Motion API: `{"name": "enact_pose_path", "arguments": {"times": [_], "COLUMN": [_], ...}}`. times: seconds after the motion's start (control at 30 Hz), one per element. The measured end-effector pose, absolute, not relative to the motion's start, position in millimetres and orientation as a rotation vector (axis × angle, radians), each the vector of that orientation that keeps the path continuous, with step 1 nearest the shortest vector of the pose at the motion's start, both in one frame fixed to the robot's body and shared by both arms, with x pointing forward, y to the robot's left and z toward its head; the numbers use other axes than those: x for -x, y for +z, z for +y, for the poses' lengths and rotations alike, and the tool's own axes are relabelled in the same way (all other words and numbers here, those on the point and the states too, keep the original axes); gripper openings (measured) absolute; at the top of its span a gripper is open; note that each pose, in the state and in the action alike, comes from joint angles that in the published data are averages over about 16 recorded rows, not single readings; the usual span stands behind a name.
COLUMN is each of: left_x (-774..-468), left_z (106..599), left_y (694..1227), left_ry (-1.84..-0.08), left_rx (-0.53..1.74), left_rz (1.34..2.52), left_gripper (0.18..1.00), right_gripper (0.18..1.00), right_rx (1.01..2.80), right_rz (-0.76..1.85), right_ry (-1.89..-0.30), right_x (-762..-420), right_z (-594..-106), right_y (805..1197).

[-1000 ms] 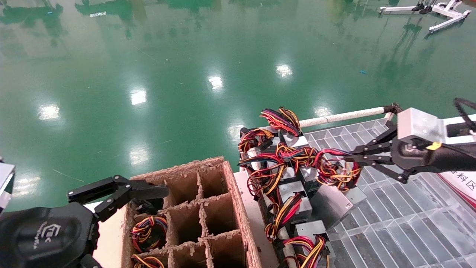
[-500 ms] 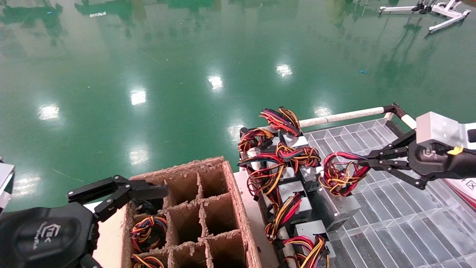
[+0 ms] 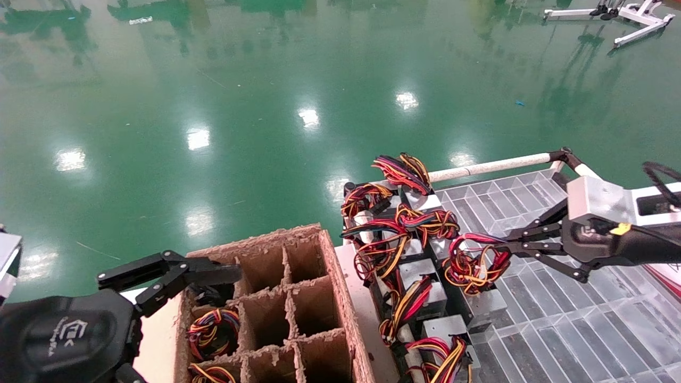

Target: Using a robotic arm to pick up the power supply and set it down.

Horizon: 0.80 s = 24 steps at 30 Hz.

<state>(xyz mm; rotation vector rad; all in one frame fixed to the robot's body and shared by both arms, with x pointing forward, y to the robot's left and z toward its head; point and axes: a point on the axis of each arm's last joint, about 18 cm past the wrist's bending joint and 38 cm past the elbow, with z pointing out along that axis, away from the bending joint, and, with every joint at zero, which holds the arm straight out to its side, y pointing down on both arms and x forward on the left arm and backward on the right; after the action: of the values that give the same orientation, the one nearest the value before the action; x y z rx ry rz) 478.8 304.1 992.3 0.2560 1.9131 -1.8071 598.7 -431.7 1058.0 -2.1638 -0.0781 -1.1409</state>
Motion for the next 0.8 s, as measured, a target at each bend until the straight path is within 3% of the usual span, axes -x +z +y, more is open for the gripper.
{"name": "enact_pose_path", "arguments": {"times": [0.5, 0.8], "left_x": [-478.8, -478.8], "left_z": [304.1, 304.1], "left_y": [992.3, 992.3], "left_ry": [-1.807, -1.807], "left_rx": [-0.256, -0.256], "left_rz": [1.913, 1.913], "left_gripper": [1.000, 1.000], "right_gripper": [0.269, 0.423], "right_rx": [2.169, 2.133], "right_rz": [-0.081, -0.094], "right_ry": [-1.134, -1.099], "right_x": [-600.2, -602.6], "right_z": [-429.3, -419.1], "right_y": [1056.6, 1049.6]}}
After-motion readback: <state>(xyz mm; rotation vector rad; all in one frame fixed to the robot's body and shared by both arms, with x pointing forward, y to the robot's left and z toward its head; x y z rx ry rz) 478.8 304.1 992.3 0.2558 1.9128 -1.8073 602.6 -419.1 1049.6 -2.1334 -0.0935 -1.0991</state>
